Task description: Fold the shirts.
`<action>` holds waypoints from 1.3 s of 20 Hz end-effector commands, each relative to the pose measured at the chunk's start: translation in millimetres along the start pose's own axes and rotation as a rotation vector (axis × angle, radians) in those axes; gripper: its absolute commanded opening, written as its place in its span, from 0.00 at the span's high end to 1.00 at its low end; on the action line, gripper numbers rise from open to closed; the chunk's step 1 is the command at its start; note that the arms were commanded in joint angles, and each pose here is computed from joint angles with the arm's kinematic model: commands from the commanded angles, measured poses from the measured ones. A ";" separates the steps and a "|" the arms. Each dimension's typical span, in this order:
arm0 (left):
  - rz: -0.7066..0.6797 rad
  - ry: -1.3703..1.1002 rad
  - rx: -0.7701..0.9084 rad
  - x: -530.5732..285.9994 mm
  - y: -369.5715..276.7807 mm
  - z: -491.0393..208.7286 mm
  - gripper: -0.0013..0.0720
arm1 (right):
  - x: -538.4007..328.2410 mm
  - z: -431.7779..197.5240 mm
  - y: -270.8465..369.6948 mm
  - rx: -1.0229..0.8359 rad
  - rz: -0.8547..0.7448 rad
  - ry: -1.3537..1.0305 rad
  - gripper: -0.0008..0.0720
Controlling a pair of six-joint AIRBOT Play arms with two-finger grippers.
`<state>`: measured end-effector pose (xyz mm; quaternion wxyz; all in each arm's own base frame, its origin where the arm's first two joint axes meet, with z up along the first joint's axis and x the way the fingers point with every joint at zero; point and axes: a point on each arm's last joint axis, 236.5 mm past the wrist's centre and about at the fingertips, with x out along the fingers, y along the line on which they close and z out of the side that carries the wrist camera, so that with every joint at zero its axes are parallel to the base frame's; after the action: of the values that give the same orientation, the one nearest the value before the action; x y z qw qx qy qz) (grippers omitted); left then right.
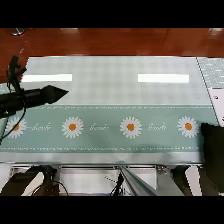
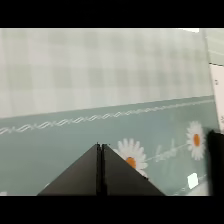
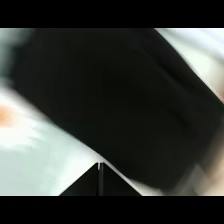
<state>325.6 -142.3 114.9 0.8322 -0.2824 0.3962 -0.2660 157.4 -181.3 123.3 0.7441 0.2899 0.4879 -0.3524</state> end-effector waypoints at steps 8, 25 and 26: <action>0.135 0.148 0.427 49.8 -59.9 55.2 0.95 | -2.4 -123.2 392.1 -0.802 0.805 -0.108 0.96; 0.358 0.318 0.180 74.7 62.1 -12.5 0.95 | 132.9 -118.3 274.6 -0.801 0.144 0.210 0.96; 0.358 0.318 0.180 74.7 62.2 -12.5 0.95 | 132.9 -118.2 274.6 -0.801 0.144 0.210 0.96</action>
<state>369.3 -153.2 28.9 0.8146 -0.0875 0.5403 -0.1917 356.1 40.4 -18.7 0.7696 0.0470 0.6351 -0.0471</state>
